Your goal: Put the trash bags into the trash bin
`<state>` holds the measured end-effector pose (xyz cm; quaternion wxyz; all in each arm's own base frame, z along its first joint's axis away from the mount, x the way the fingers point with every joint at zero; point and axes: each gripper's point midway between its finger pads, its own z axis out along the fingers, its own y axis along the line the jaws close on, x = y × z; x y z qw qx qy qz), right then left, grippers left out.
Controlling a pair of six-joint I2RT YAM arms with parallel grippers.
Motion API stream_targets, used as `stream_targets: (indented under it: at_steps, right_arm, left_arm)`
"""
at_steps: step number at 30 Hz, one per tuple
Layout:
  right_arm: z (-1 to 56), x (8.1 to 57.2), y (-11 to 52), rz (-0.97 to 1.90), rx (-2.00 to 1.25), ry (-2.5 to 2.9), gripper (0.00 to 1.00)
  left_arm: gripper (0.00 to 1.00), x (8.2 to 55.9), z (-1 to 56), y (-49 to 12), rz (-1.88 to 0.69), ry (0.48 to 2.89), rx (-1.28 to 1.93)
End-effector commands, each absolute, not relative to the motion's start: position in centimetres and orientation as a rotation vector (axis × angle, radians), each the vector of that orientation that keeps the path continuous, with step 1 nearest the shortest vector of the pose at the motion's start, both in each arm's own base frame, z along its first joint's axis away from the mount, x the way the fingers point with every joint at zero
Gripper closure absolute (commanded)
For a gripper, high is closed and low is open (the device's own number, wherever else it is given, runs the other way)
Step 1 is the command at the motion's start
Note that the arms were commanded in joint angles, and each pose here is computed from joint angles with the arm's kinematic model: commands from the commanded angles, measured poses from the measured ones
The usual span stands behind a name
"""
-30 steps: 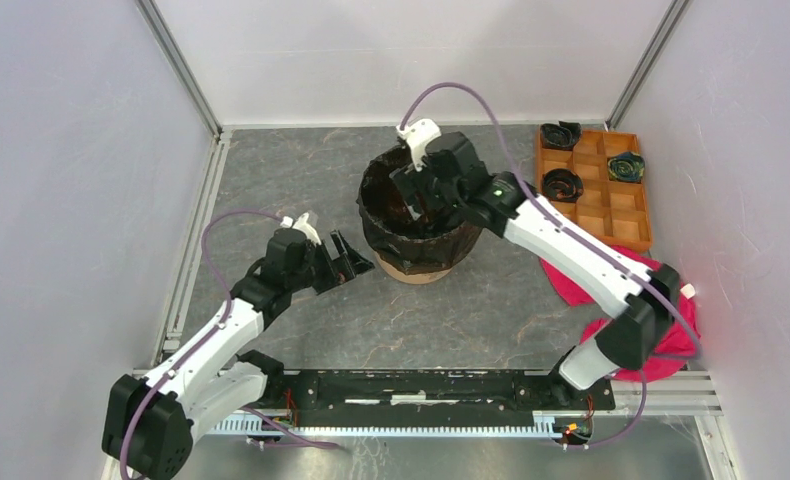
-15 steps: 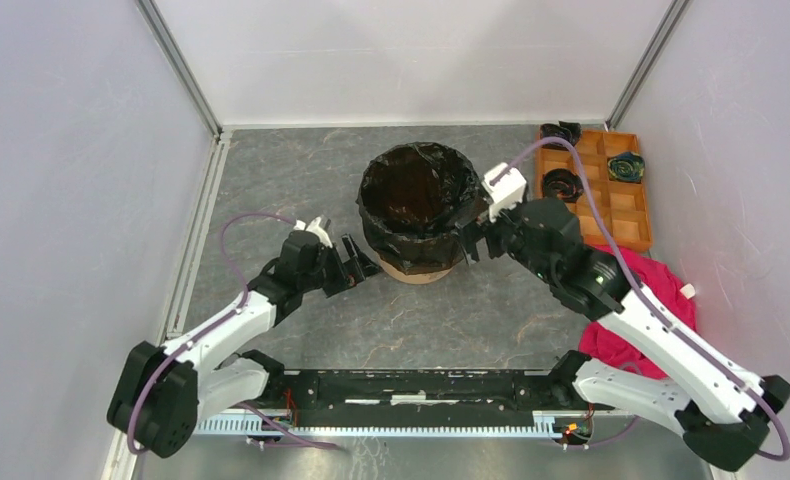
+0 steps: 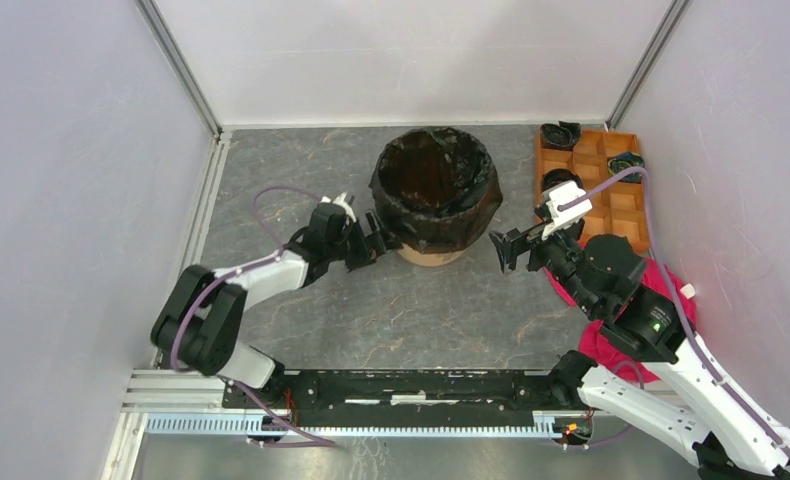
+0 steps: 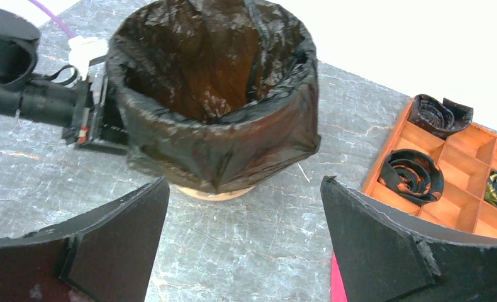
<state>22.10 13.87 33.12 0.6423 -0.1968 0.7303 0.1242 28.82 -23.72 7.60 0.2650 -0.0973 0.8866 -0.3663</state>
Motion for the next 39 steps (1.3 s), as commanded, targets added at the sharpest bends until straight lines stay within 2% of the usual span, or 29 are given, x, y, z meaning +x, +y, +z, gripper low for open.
stream_targets:
  at_steps: [1, 16, 20, 24, 30, 36, 39]
  right_arm:
    - [33.4, 22.4, 13.5, 0.271, -0.411, 1.659, 0.02]
    - [33.2, 22.0, 12.1, 0.226, -0.378, 1.67, 0.02]
    - [33.7, 22.1, 12.0, 0.222, -0.376, 1.672, 0.02]
    - [33.6, 22.0, 11.9, 0.227, -0.365, 1.668, 0.02]
    - [33.7, 22.1, 11.9, 0.236, -0.345, 1.649, 0.02]
    - [34.4, 22.4, 11.4, 0.207, -0.322, 1.647, 0.02]
    - [35.5, 22.2, 10.9, 0.19, -0.319, 1.64, 0.02]
  left_arm:
    - [0.0, 33.8, 11.3, -27.0, -1.082, 2.255, -0.208]
    - [0.0, 45.7, 11.2, -35.3, -1.156, 2.22, -0.172]
    - [0.0, 46.5, 11.5, -35.7, -1.138, 2.233, -0.16]
    - [0.0, 44.4, 11.7, -33.6, -1.078, 2.244, -0.173]
    - [0.0, 38.5, 14.7, -29.4, -1.054, 2.195, -0.195]
    - [0.0, 32.8, 22.9, -24.7, -0.971, 2.067, -0.125]
    - [0.0, 30.5, 29.6, -21.9, -0.918, 1.924, -0.083]
